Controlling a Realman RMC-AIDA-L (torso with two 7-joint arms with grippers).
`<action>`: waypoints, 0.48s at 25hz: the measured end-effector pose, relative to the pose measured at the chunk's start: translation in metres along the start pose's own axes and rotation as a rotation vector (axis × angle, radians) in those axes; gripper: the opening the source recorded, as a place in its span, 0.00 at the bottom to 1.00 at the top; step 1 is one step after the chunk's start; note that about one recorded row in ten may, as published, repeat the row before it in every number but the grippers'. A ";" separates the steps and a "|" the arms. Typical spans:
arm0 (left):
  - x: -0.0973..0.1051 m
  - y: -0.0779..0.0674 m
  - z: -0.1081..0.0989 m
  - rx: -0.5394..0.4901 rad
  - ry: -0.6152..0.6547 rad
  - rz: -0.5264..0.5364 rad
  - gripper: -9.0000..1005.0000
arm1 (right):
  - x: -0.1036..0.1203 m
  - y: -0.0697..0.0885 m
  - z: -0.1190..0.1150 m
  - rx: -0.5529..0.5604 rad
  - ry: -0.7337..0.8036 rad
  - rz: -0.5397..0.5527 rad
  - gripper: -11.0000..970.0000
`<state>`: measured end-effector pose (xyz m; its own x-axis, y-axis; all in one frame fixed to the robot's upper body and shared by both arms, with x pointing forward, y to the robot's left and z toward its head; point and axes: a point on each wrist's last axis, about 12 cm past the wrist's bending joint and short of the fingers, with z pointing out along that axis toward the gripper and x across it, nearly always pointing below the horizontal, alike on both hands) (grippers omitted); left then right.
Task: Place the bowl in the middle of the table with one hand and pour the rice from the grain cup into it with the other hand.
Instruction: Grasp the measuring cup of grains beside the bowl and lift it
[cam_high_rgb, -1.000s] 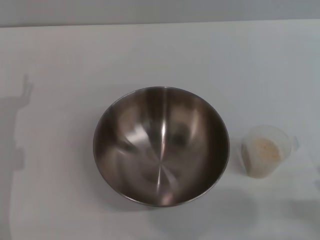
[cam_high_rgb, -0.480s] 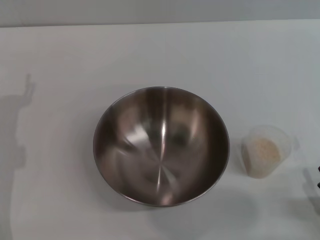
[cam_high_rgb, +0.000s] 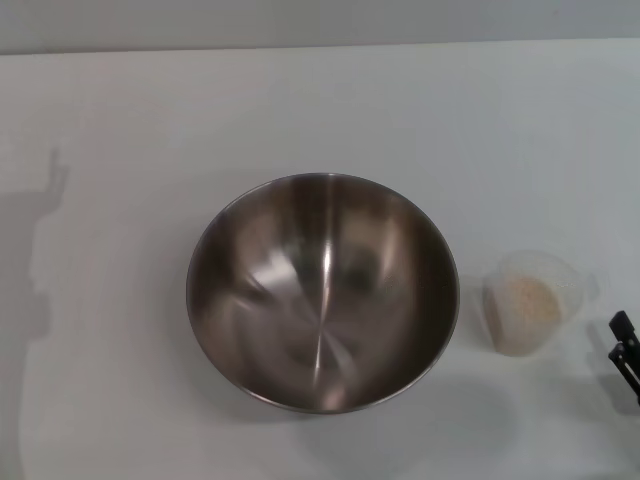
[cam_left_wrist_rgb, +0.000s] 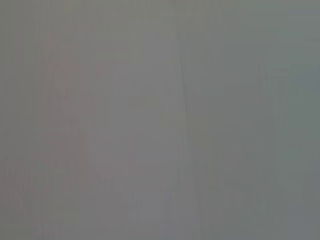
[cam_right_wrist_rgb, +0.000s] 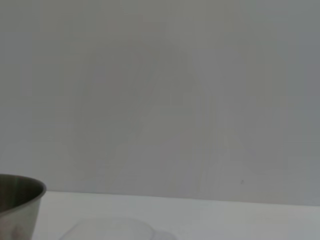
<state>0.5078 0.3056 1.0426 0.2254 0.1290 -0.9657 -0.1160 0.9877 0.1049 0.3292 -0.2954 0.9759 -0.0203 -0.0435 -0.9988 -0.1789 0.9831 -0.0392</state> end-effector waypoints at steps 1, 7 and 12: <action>0.000 0.000 0.000 0.001 0.000 0.000 0.84 | 0.001 0.000 0.002 -0.003 0.005 0.000 0.82; 0.002 0.001 -0.002 0.003 0.012 0.005 0.84 | 0.004 0.002 0.010 -0.016 0.029 0.004 0.82; 0.004 0.000 -0.002 0.007 0.026 0.005 0.84 | 0.004 0.004 0.012 -0.021 0.030 0.012 0.82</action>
<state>0.5065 0.3063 1.0385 0.1992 0.1314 -0.9711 -0.1098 0.9877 0.1111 0.3403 -0.2893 0.9718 -0.0521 -0.0374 -0.9979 -0.1990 0.9797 -0.0263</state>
